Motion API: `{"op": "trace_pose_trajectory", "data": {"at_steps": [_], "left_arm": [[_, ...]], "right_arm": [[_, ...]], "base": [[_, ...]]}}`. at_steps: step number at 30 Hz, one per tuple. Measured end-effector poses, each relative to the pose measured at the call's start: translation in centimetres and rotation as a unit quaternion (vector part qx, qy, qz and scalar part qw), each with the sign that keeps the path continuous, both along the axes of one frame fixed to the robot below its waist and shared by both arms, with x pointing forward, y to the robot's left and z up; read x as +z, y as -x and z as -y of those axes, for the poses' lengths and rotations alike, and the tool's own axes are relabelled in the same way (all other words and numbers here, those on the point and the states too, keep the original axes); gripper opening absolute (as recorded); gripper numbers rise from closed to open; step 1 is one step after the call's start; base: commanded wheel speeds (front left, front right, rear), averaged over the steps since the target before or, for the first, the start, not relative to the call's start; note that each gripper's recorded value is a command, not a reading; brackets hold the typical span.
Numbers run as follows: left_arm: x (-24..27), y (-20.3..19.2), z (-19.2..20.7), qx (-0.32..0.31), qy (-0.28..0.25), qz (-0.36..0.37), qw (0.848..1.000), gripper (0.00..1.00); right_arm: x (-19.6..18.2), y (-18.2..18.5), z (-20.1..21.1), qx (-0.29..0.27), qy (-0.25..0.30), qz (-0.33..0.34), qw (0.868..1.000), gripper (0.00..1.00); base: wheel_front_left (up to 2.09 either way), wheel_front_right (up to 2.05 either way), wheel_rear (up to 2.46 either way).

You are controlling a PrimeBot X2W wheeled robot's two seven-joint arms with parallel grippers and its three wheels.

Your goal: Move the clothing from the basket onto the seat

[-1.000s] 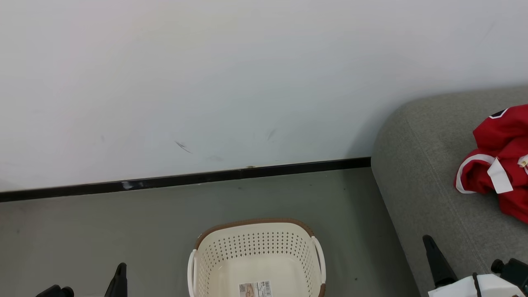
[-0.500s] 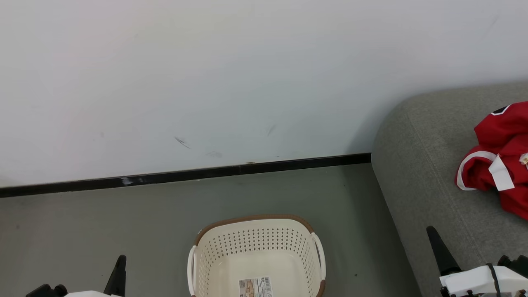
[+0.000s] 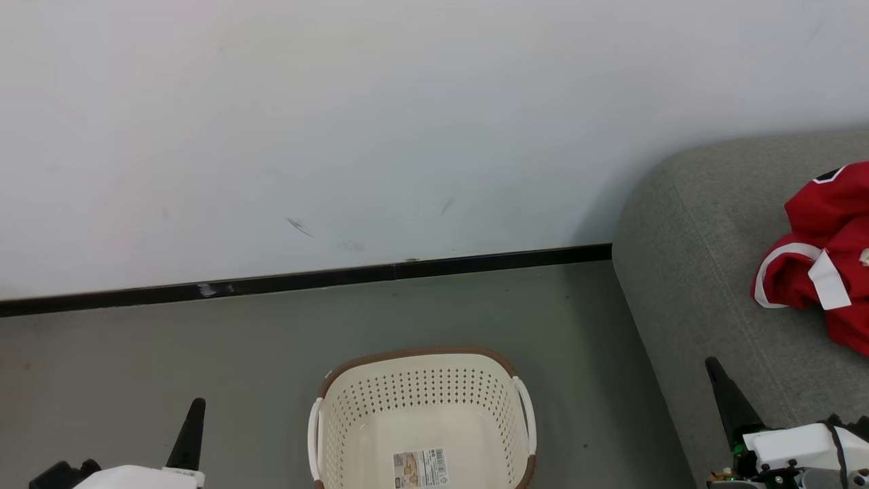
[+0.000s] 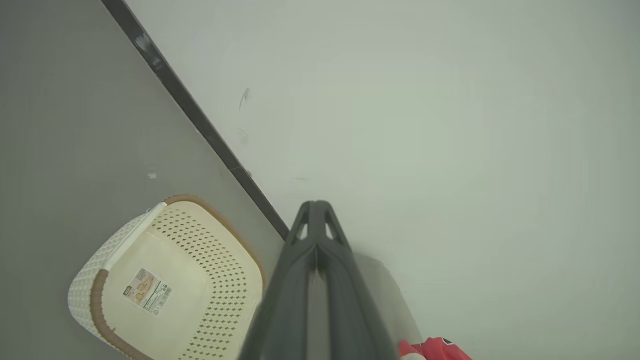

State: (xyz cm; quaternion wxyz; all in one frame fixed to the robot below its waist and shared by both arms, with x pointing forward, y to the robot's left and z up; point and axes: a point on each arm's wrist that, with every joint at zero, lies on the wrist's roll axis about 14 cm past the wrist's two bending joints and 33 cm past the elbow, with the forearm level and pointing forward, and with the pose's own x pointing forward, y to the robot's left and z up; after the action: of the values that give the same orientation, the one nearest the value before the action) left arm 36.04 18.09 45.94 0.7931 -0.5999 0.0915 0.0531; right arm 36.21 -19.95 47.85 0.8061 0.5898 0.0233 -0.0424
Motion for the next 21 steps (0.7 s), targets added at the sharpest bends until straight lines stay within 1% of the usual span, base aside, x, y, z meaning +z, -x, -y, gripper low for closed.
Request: {"op": "trace_pose_trajectory", "data": {"at_steps": [10, 21], "left_arm": [[0.9, -0.7, -0.2, 0.009, 0.067, 0.025, 0.997, 0.0], [1.8, -1.4, -0.5, 0.021, 0.139, 0.053, 0.989, 0.0]], "right_arm": [[0.2, -0.7, 0.1, -0.003, -0.076, 0.006, 0.997, 0.0], [0.2, -1.2, 0.4, -0.009, -0.158, 0.011, 0.987, 0.0]], "base": [[0.0, 0.0, 0.0], [0.0, 0.0, 0.0]]}}
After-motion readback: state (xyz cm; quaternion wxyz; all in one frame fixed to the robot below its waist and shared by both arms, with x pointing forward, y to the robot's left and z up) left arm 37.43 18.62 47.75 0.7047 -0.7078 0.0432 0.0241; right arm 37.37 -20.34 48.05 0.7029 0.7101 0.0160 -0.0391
